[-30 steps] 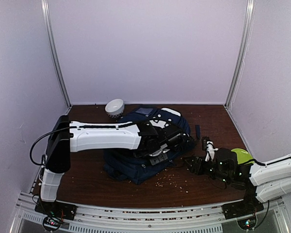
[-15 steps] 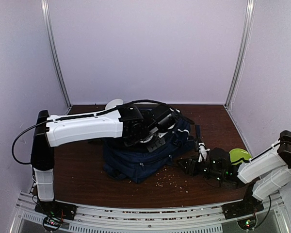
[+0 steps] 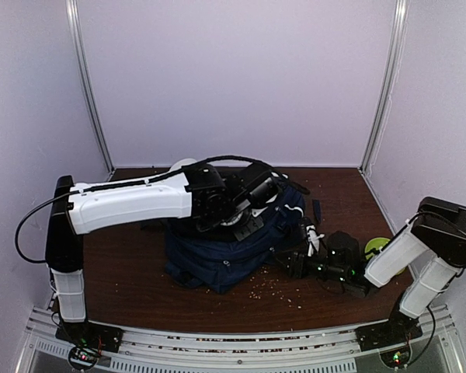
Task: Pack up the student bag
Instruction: Zip the student bag at the center of the board.
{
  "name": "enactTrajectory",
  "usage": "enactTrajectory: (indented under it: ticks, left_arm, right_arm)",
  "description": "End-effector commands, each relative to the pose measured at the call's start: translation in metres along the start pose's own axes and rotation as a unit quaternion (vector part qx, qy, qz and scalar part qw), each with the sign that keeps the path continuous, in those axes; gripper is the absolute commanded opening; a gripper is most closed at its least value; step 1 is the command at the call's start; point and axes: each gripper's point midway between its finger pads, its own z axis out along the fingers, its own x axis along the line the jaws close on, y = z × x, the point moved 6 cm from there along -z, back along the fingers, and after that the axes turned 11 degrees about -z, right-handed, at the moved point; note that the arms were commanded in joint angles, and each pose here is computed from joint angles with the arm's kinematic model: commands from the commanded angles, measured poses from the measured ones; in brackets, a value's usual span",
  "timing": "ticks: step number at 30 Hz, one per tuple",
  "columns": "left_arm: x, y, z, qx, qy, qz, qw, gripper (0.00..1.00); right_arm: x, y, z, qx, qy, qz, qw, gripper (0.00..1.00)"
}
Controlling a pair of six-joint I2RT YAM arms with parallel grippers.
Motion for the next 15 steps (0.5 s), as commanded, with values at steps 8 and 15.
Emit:
enactTrajectory:
  ticks: [8, 15]
  left_arm:
    - [0.02, 0.026, -0.036, -0.073, 0.003, -0.042, 0.996, 0.0]
    - [0.022, 0.025, -0.038, -0.073, 0.007, -0.043, 0.996, 0.0]
  right_arm:
    - [0.013, 0.015, 0.019, -0.014, 0.071, -0.042, 0.996, 0.53]
    - [0.015, 0.014, 0.025, -0.005, 0.093, -0.054, 0.994, 0.51]
